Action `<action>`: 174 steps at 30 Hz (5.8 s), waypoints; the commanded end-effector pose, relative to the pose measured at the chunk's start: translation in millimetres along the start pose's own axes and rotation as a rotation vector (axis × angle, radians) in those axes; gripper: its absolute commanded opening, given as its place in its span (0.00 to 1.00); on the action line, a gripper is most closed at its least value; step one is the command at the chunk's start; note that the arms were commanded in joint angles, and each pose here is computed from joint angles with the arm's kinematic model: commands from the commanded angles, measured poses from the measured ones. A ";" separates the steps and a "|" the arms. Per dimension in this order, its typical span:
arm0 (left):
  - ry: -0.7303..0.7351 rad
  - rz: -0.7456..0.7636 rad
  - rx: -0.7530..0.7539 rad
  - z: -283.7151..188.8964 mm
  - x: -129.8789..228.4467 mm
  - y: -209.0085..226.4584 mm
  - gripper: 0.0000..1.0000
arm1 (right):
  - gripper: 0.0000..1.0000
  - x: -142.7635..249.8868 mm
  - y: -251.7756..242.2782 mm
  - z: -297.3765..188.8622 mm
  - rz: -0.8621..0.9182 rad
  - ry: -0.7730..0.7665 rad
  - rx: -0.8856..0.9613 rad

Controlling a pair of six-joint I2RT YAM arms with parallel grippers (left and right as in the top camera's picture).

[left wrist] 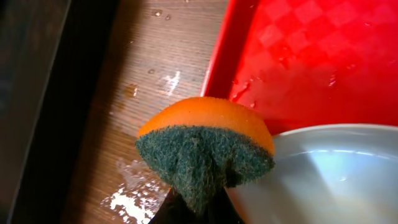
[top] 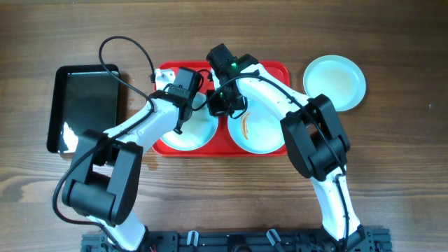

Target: Clean dirty plates on tray and stack at the side

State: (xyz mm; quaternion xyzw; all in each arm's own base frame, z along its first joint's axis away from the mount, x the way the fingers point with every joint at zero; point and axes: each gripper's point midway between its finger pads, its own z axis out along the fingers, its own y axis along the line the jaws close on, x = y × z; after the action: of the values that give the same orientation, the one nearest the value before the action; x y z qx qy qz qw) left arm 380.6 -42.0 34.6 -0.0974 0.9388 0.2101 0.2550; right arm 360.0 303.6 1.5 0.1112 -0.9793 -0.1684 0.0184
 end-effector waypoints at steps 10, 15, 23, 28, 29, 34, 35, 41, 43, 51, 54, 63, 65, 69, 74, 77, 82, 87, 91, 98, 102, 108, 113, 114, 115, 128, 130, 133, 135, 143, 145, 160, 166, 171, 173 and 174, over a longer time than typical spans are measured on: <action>0.303 0.037 0.500 -39.3 49.9 -75.1 0.04 | 0.04 3.2 -20.3 15.0 0.012 0.014 0.072; 0.423 0.073 0.472 -42.9 78.1 -64.7 0.04 | 0.04 3.4 -20.3 15.0 0.012 0.015 0.073; 0.493 0.085 0.483 -48.8 93.0 -62.3 0.04 | 0.05 4.0 -20.6 15.0 0.011 0.018 0.074; 0.404 0.105 0.307 -28.1 83.2 -35.2 0.04 | 0.04 3.9 -20.5 15.0 0.010 0.017 0.073; 0.397 0.104 0.291 -25.9 82.3 -32.2 0.04 | 0.04 3.9 -20.5 15.0 0.010 0.017 0.073; 0.364 0.083 0.191 -10.0 77.4 -8.3 0.04 | 0.05 3.9 -20.5 15.0 0.010 0.017 0.073; 0.363 0.073 0.187 -7.2 77.6 -5.8 0.04 | 0.04 3.9 -20.5 15.0 0.010 0.017 0.073; 0.388 0.020 0.161 10.0 88.8 12.1 0.04 | 0.04 4.6 -20.8 15.0 0.005 0.020 0.074; 0.380 -0.003 0.150 16.3 88.4 17.7 0.04 | 0.04 4.6 -20.8 15.0 0.005 0.020 0.074; 0.215 -0.104 0.103 33.7 47.0 29.1 0.04 | 0.04 3.7 -20.5 15.0 0.005 0.017 0.073; 0.168 -0.162 0.122 27.1 30.1 27.5 0.04 | 0.04 3.5 -20.4 15.0 0.005 0.016 0.073; -0.022 -0.281 0.332 -64.1 -29.5 27.0 0.04 | 0.04 -6.2 -12.6 2.1 0.019 -0.031 0.055; -0.068 -0.305 0.389 -92.5 -37.6 32.5 0.04 | 0.04 -13.2 -7.0 -10.7 0.010 -0.064 0.042; -0.104 -0.318 0.471 -131.9 -37.2 45.0 0.04 | 0.04 -25.5 3.1 -40.3 -0.008 -0.138 0.028; -0.028 -0.287 0.502 -144.3 -13.3 49.5 0.04 | 0.04 -43.0 -3.3 -95.0 -0.019 -0.306 0.138; 0.038 -0.262 0.506 -140.2 2.0 45.3 0.04 | 0.04 -49.1 -11.0 -131.1 -0.016 -0.409 0.225; 0.109 -0.240 0.541 -135.8 13.3 33.1 0.04 | 0.04 -51.5 -24.1 -193.4 -0.057 -0.562 0.386; 0.135 -0.246 0.537 -131.1 16.4 29.5 0.04 | 0.04 -48.5 -39.9 -247.1 -0.059 -0.704 0.623; 0.149 -0.251 0.531 -128.0 18.2 28.1 0.04 | 0.04 -44.2 -39.3 -267.4 -0.058 -0.776 0.774; 0.173 -0.243 0.519 -121.9 22.0 25.2 0.04 | 0.04 -34.1 -27.8 -297.2 -0.080 -0.885 1.013; 0.173 -0.243 0.519 -121.8 21.9 25.1 0.04 | 0.04 -28.5 -24.3 -314.7 -0.063 -0.944 1.118; 0.173 -0.243 0.519 -121.7 21.8 25.0 0.04 | 0.04 -14.9 -10.4 -340.0 -0.049 -1.037 1.274; 0.173 -0.243 0.519 -121.6 21.9 25.0 0.04 | 0.04 -12.7 11.7 -339.4 -0.139 -1.030 1.302; 0.172 -0.243 0.520 -121.7 21.7 25.0 0.04 | 0.04 -12.4 14.4 -338.8 -0.143 -1.035 1.297; 0.172 -0.243 0.519 -121.7 21.7 25.0 0.04 | 0.04 -12.1 17.0 -337.6 -0.147 -1.038 1.290; 0.172 -0.243 0.519 -121.7 21.7 25.0 0.04 | 0.04 -15.4 20.3 -315.0 -0.188 -1.000 1.202; 0.172 -0.243 0.519 -121.7 21.7 25.0 0.04 | 0.04 -16.1 19.4 -306.4 -0.203 -0.981 1.190; 0.172 -0.243 0.519 -121.6 21.8 25.0 0.04 | 0.04 -15.8 19.1 -294.4 -0.207 -0.955 1.141; 0.172 -0.243 0.519 -121.6 21.9 25.0 0.04 | 0.04 -14.2 19.6 -280.6 -0.191 -0.932 1.061; 0.172 -0.243 0.519 -121.7 21.7 25.0 0.04 | 0.04 -10.4 10.1 -268.5 -0.267 -0.835 1.156; 0.172 -0.243 0.519 -121.7 21.8 25.1 0.04 | 0.04 -5.3 4.4 -303.8 -0.165 -0.963 1.295; 0.166 -0.245 0.522 -121.8 20.0 24.5 0.04 | 0.04 -12.4 -10.9 -240.9 -0.117 -0.798 1.033; 0.165 -0.245 0.523 -121.8 19.8 24.3 0.04 | 0.04 -8.1 -17.0 -206.9 -0.227 -0.618 0.996; 0.166 -0.245 0.522 -121.5 20.0 24.4 0.04 | 0.04 -10.3 -22.2 -234.5 -0.041 -0.742 0.897; 0.166 -0.244 0.522 -121.5 20.1 24.4 0.04 | 0.04 -11.3 -22.4 -248.4 0.007 -0.787 0.853; 0.165 -0.244 0.522 -121.6 19.9 24.4 0.04 | 0.04 -12.0 -22.6 -255.2 0.022 -0.802 0.828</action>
State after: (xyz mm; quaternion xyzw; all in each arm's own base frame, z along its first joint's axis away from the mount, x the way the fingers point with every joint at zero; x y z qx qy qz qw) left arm 303.3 -72.6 129.5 -0.1555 0.9598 -0.0723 0.2222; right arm 392.3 218.0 194.7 0.1112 -0.8968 0.2477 -0.3494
